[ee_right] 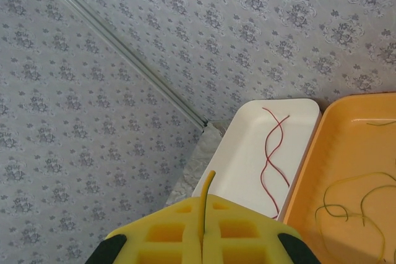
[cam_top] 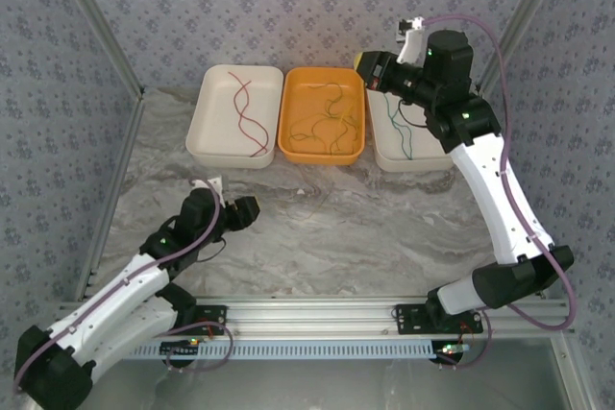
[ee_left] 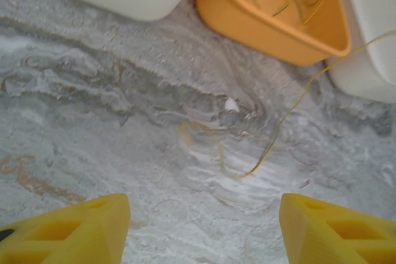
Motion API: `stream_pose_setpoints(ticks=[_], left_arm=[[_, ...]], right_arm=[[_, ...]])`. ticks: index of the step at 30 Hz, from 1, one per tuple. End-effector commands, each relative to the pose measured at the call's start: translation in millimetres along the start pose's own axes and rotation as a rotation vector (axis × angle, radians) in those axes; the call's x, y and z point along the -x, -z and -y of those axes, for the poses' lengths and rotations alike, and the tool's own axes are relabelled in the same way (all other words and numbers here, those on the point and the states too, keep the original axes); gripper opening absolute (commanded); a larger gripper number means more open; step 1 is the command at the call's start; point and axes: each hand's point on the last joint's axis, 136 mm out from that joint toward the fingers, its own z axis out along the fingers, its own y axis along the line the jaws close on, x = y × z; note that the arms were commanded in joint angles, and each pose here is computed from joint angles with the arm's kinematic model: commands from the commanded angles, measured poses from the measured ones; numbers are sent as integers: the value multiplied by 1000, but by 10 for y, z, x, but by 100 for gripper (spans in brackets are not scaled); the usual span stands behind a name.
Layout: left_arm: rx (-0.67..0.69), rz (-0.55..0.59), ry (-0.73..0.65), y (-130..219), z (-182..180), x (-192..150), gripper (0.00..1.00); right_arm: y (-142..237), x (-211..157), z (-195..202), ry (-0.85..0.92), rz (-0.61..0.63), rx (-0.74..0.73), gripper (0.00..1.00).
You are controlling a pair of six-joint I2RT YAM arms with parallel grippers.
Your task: Untangle the cables
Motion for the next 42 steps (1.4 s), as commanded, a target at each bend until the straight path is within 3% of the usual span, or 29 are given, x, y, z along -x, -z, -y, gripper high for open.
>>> stream_pose_setpoints(ticks=[1,5,7,14,22,26,33,37,42], left_arm=[[70,-29,-1,-87,-58,-7,68],[176,-99,54,-312,-162,-79,73],[193,-114,149,-441,-147,-111,73],[210,-29,363,-690,217,68,75],[341,-178,358,-1260,504,10,74],[452,-210,314,-1470,381,-85,70],[432,-254,312,-1765,477,-245,62],[507,-267,286,-1789,345,-323,51],[490,-244,290,-1911,296,-359,37]], right_arm=[[73,56,-149,56,26,45,0],[79,11,-118,56,17,40,0],[88,-22,-101,54,13,37,0],[168,-164,-66,51,1,36,0],[378,-285,-78,48,13,37,0],[462,-312,-101,49,17,40,0],[550,-375,-104,47,17,40,0],[584,-417,-98,40,17,40,0],[604,-472,-75,29,13,40,0]])
